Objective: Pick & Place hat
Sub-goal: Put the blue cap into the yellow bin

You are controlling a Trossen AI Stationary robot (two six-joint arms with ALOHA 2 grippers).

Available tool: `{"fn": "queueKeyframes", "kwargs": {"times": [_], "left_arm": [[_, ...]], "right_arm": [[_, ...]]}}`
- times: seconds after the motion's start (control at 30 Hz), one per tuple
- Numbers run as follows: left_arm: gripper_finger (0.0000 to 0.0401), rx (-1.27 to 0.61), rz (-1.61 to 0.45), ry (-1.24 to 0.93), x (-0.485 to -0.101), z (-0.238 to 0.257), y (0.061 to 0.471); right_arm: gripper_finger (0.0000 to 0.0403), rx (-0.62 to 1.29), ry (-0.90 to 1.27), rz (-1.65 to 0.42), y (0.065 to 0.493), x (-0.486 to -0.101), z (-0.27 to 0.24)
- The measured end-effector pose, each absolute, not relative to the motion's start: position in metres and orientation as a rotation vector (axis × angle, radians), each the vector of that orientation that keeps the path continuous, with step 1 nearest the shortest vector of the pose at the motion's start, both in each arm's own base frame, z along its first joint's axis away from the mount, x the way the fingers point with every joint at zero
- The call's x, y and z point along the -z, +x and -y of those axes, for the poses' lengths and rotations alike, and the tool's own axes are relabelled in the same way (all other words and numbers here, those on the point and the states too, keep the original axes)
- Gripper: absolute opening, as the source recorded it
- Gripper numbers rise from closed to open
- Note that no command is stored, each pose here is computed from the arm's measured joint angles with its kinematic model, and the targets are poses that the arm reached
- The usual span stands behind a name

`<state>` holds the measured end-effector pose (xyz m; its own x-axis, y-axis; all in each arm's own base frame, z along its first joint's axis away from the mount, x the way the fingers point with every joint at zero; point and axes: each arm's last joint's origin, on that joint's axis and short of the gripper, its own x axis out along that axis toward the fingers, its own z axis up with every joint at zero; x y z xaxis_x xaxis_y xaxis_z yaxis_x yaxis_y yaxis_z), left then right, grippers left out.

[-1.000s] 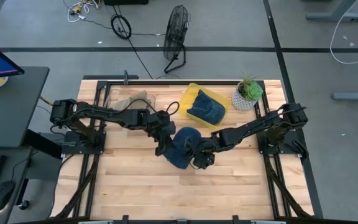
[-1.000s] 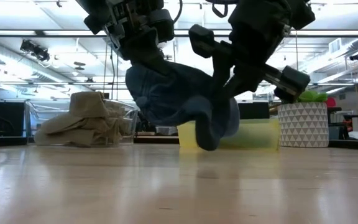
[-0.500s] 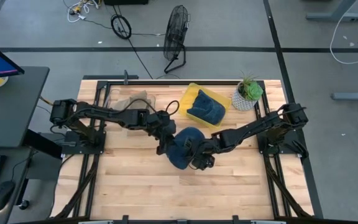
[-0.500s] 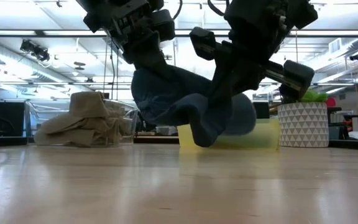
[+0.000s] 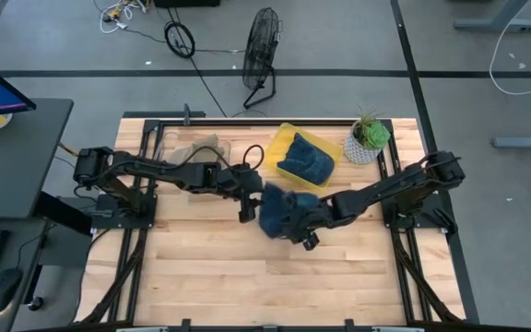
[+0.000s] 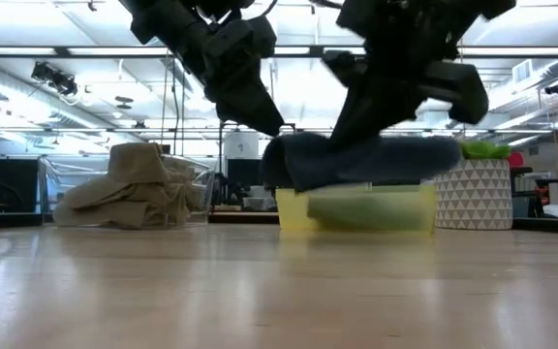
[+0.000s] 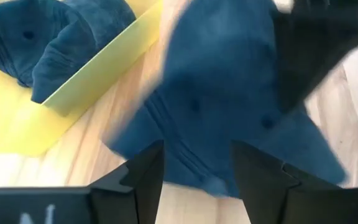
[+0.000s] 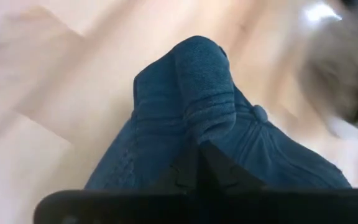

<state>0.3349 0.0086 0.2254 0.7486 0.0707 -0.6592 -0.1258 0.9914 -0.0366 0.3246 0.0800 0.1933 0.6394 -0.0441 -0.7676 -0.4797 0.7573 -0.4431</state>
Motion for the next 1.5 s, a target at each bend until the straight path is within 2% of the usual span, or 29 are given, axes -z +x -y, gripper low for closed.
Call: {"fn": "queueKeyframes", "kwargs": {"times": [0.2,0.37,0.53,0.7,0.83,1.0,1.2,1.33,1.5], "left_arm": [[0.0186,-0.128,-0.715,-0.121,-0.225,-0.009,0.335],[0.0179,-0.129,-0.714,-0.125,-0.225,-0.009,0.335],[0.0179,-0.128,-0.708,-0.125,-0.226,-0.009,0.335],[0.0179,-0.127,-0.704,-0.121,-0.226,-0.009,0.336],[0.0178,-0.116,-0.705,-0.093,-0.226,-0.009,0.336],[0.0178,-0.115,-0.704,-0.092,-0.226,-0.009,0.336],[0.0178,-0.115,-0.700,-0.091,-0.226,-0.009,0.336],[0.0178,-0.115,-0.699,-0.093,-0.227,-0.009,0.336],[0.0178,-0.118,-0.699,-0.101,-0.226,-0.009,0.336]], "right_arm": [[0.0005,-0.052,-0.784,-0.820,0.304,-0.234,-0.070],[0.0006,0.280,-0.924,-0.796,0.288,-0.271,-0.041],[0.0005,0.394,-0.754,-0.812,0.284,-0.281,0.013],[0.0003,0.289,-0.584,-0.786,0.288,-0.258,0.067],[0.0002,0.334,-0.548,-0.772,0.290,-0.231,0.093],[0.0001,0.335,-0.534,-0.860,0.286,-0.193,0.103],[0.0001,0.327,-0.537,-0.884,0.283,-0.167,0.104],[0.0023,0.277,-0.579,-0.895,0.283,-0.166,0.102],[0.0074,0.280,-0.560,-0.897,0.283,-0.165,0.100]]}}
